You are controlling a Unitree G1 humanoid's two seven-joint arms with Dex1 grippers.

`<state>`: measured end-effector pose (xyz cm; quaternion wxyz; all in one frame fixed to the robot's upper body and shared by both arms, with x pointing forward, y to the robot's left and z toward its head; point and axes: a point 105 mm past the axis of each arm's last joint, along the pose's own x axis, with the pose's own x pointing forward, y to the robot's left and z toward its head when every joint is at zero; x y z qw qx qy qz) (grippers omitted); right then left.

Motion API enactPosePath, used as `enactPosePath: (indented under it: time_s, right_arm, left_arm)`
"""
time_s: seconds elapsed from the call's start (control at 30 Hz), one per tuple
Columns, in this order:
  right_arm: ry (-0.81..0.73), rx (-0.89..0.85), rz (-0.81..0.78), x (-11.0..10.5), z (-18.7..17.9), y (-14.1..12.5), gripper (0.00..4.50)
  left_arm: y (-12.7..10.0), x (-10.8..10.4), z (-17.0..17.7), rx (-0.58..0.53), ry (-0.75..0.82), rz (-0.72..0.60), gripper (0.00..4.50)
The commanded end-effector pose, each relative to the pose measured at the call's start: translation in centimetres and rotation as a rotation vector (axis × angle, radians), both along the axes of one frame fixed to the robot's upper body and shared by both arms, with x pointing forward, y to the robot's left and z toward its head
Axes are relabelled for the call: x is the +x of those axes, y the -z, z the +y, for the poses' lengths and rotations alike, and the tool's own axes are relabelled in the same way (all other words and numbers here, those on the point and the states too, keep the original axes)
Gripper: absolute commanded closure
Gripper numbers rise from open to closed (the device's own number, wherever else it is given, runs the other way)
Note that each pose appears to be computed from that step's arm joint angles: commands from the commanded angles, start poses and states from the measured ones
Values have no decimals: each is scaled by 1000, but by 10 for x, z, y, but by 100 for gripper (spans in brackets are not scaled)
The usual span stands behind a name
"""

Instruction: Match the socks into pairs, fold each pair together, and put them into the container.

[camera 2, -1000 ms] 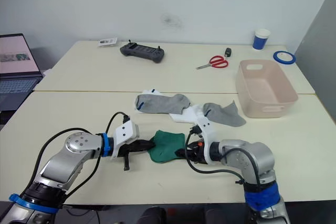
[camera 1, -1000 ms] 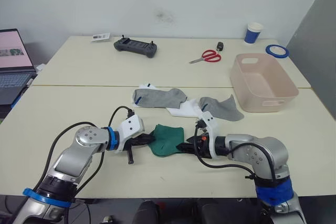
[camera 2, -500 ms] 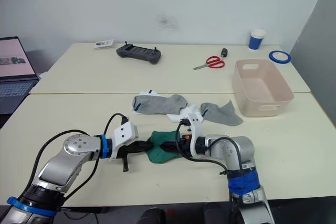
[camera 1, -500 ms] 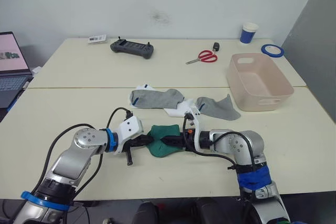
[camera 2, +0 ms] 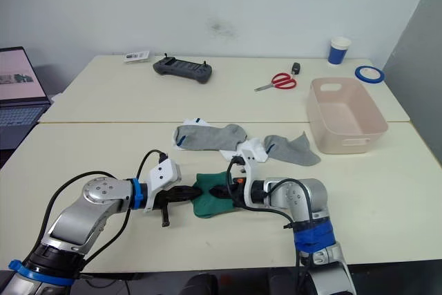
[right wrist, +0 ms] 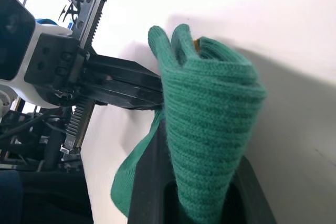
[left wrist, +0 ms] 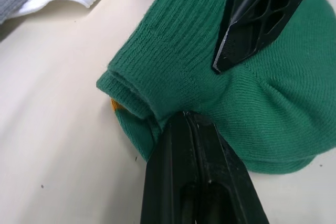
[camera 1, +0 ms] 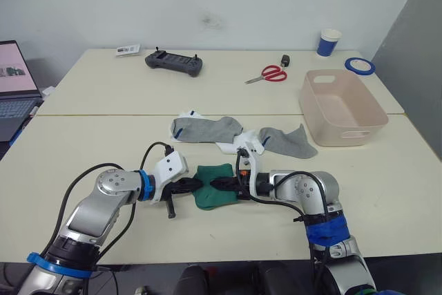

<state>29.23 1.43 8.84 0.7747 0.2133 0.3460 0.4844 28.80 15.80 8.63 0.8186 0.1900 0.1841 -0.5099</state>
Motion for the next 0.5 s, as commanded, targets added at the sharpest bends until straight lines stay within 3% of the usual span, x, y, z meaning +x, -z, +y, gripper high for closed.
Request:
enactPosePath:
  time_s: [0.03,0.07,0.17,0.33,0.5]
  right_arm:
    - [13,47,-63,-3,-5,-17,448]
    - [17,45,-72,-5,-9,-18,448]
    - [31,20,-139,-20,-29,-22,450]
    - [107,15,-212,-36,-70,-35,450]
    - [289,11,-259,-47,-110,-44,450]
  left_arm:
    - [-15,-1,-7,-76,14,-16,450]
    - [-19,-1,-8,-97,15,-7,450]
    - [-55,3,-27,-220,57,-34,390]
    - [-101,6,-75,-333,221,-85,230]
    - [-127,19,-114,-328,330,-150,66]
